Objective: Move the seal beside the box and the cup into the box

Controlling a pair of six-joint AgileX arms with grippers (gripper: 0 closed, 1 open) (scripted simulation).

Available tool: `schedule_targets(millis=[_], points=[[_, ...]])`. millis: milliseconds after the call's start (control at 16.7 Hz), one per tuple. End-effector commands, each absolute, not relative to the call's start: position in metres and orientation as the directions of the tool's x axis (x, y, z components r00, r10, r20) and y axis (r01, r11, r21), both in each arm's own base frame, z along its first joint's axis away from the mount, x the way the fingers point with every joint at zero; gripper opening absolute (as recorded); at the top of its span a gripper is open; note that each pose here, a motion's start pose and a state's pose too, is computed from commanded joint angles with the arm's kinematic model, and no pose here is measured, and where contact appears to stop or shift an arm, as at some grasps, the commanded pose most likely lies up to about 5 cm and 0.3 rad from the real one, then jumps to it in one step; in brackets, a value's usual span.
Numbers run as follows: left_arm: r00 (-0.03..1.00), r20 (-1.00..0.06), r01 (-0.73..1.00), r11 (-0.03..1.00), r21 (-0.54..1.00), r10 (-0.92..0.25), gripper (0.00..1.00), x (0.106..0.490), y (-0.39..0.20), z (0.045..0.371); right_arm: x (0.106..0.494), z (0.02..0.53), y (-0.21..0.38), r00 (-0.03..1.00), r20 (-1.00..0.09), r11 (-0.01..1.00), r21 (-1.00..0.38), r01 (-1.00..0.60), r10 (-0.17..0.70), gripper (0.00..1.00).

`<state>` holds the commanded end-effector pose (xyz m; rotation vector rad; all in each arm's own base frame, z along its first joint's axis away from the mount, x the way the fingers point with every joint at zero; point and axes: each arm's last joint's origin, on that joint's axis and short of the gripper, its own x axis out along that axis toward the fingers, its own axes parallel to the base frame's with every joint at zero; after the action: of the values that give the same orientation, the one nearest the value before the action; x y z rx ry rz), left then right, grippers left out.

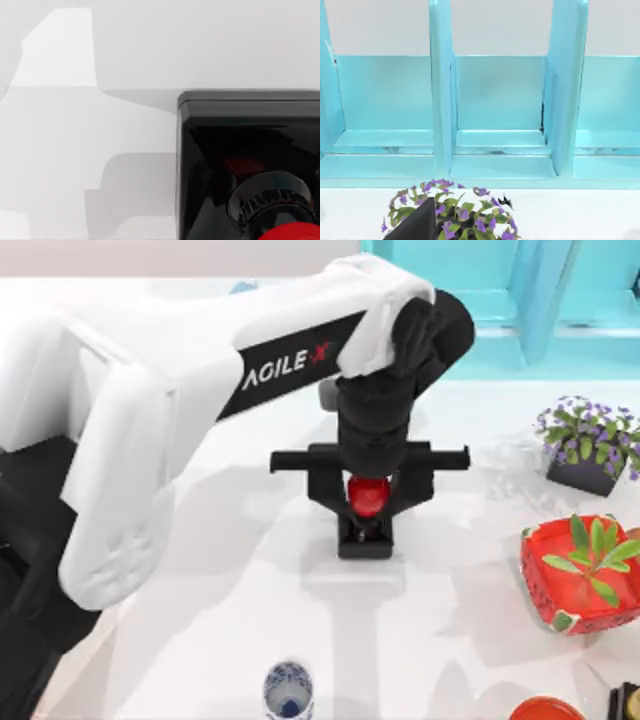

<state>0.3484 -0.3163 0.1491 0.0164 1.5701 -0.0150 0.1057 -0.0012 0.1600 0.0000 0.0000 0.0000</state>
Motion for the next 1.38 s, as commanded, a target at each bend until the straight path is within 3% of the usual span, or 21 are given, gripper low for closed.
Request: schedule_targets(millis=[180,240,840,1200,1380], points=[[0.001,-1.000,0.020,1.000,0.001,0.001,0.02,0.348,-0.316,0.149,0.106,0.160,-0.001,1.000,0.000,1.000,0.000,0.000,0.000,1.00],[0.001,-1.000,0.020,1.000,0.001,0.001,0.00,0.348,-0.316,0.149,0.106,0.160,-0.001,1.000,0.000,1.000,0.000,0.000,0.000,1.00],[-0.003,-1.000,0.017,1.000,0.004,0.004,0.00,0.351,-0.309,0.154,0.106,0.160,-0.001,1.000,0.000,1.000,0.000,0.000,0.000,1.00],[0.008,-1.000,0.017,1.000,-0.004,-0.004,0.00,0.353,-0.233,0.236,0.106,0.160,-0.001,1.000,0.000,1.000,0.000,0.000,0.000,1.00],[0.000,-1.000,0.020,1.000,0.001,0.001,0.00,0.351,-0.216,0.249,0.106,0.160,-0.001,1.000,0.000,1.000,0.000,0.000,0.000,1.00]])
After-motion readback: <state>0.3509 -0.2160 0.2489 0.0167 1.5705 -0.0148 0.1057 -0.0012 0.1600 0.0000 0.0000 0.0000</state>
